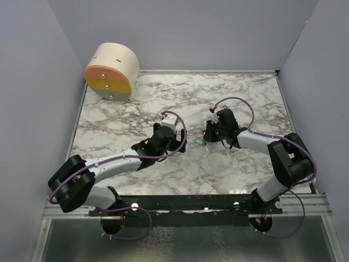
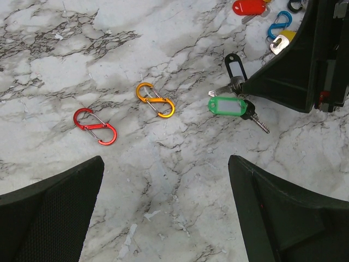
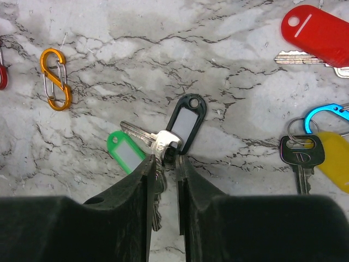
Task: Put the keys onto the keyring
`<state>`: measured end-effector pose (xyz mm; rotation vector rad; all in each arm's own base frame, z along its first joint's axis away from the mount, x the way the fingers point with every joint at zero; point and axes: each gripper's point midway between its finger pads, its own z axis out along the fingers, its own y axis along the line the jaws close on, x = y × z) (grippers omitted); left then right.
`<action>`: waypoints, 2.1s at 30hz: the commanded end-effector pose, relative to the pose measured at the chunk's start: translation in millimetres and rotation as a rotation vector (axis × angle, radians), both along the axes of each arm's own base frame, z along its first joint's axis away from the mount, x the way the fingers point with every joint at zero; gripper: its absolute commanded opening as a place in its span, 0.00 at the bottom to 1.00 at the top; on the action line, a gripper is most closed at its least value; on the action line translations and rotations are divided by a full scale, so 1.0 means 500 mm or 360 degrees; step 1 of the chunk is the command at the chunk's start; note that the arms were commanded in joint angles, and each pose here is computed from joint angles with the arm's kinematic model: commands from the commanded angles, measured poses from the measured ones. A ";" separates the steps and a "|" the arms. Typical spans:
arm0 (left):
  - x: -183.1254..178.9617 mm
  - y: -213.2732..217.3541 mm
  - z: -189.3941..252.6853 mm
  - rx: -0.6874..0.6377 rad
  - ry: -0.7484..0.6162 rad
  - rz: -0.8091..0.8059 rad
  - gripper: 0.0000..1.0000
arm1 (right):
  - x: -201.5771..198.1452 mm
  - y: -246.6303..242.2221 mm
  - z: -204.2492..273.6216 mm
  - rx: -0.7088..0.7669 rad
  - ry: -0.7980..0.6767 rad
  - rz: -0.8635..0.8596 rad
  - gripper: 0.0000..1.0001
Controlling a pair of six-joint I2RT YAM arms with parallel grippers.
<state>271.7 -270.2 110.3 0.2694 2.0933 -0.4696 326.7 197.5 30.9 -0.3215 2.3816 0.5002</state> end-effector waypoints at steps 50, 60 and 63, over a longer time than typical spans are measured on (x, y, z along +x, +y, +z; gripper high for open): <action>0.048 0.067 -0.008 0.0071 -0.0050 0.0341 0.98 | -0.009 -0.013 0.193 0.0119 -0.0420 -0.0018 0.01; 0.083 0.101 -0.089 0.0274 0.0033 0.0594 0.90 | -0.032 -0.010 0.244 0.0201 -0.0507 0.0029 0.01; 0.091 0.100 -0.107 0.0300 0.0044 0.0631 0.89 | -0.035 -0.008 0.248 0.0215 -0.0514 0.0042 0.01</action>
